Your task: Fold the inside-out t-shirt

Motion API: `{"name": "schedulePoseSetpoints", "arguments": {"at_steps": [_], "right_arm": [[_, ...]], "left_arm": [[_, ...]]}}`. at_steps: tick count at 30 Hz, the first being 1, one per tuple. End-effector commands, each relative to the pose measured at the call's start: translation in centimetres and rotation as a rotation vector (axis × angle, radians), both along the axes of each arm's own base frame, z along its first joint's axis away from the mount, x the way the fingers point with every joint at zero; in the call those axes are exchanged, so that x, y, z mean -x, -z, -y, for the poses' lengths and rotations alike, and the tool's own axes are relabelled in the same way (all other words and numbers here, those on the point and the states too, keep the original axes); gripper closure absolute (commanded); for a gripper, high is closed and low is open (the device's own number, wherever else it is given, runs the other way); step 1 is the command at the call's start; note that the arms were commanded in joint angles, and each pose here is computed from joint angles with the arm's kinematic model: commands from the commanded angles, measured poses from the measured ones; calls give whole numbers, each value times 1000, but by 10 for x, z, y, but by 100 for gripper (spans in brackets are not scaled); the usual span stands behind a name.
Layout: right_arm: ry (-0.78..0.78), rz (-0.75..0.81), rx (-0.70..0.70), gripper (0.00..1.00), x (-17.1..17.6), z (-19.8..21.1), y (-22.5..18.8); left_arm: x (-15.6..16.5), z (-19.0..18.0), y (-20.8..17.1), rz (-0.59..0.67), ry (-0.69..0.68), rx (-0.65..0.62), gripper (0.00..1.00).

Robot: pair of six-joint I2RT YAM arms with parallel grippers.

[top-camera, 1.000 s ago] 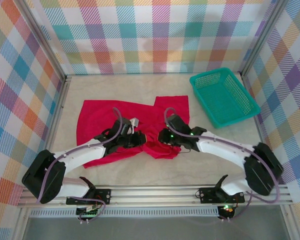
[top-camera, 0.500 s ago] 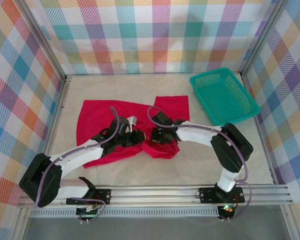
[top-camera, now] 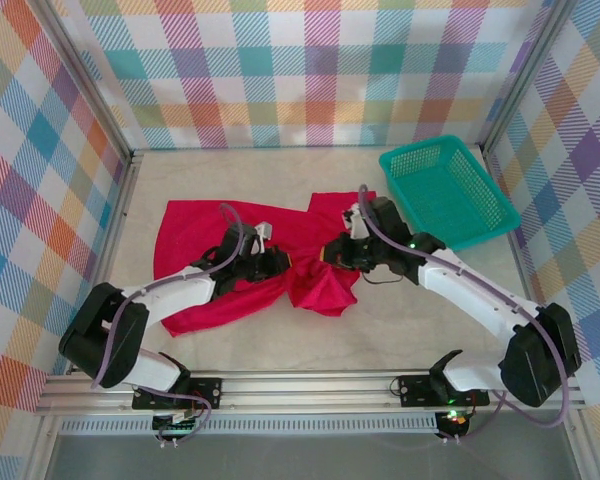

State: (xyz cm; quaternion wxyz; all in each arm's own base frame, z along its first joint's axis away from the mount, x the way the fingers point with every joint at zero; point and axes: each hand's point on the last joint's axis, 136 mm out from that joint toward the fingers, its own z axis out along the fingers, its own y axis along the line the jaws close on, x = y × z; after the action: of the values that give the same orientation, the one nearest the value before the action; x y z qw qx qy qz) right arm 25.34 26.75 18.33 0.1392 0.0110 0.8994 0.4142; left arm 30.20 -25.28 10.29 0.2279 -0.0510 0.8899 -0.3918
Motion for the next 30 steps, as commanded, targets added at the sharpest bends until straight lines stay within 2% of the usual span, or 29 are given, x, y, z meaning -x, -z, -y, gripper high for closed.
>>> {"name": "schedulePoseSetpoints", "arguments": {"at_steps": [1,4,6,9,13,14,17,21,24,30], "right_arm": [[-3,-12,-59,100,-7,7,5],[45,-44,110,100,-22,23,56],[53,-85,134,100,-31,22,82],[34,-127,114,100,-40,10,100],[27,-134,91,98,-47,2,102],[29,-132,90,98,-48,2,101],[27,-128,89,98,-48,2,98],[33,-131,97,98,-45,4,99],[41,-134,104,98,-44,7,98],[41,-138,92,98,-40,8,96]], "left_arm": [[-5,-3,5,-23,-28,17,100],[-4,-3,3,-23,-34,26,100],[-5,-7,4,-34,-41,-15,100],[0,-12,2,-17,-23,-155,87],[21,-10,-23,87,43,-399,74],[26,-6,-30,108,60,-423,72],[39,10,-41,147,126,-464,64],[43,29,-27,135,191,-501,63],[39,35,-9,100,196,-524,64],[17,43,9,65,139,-552,53]]}}
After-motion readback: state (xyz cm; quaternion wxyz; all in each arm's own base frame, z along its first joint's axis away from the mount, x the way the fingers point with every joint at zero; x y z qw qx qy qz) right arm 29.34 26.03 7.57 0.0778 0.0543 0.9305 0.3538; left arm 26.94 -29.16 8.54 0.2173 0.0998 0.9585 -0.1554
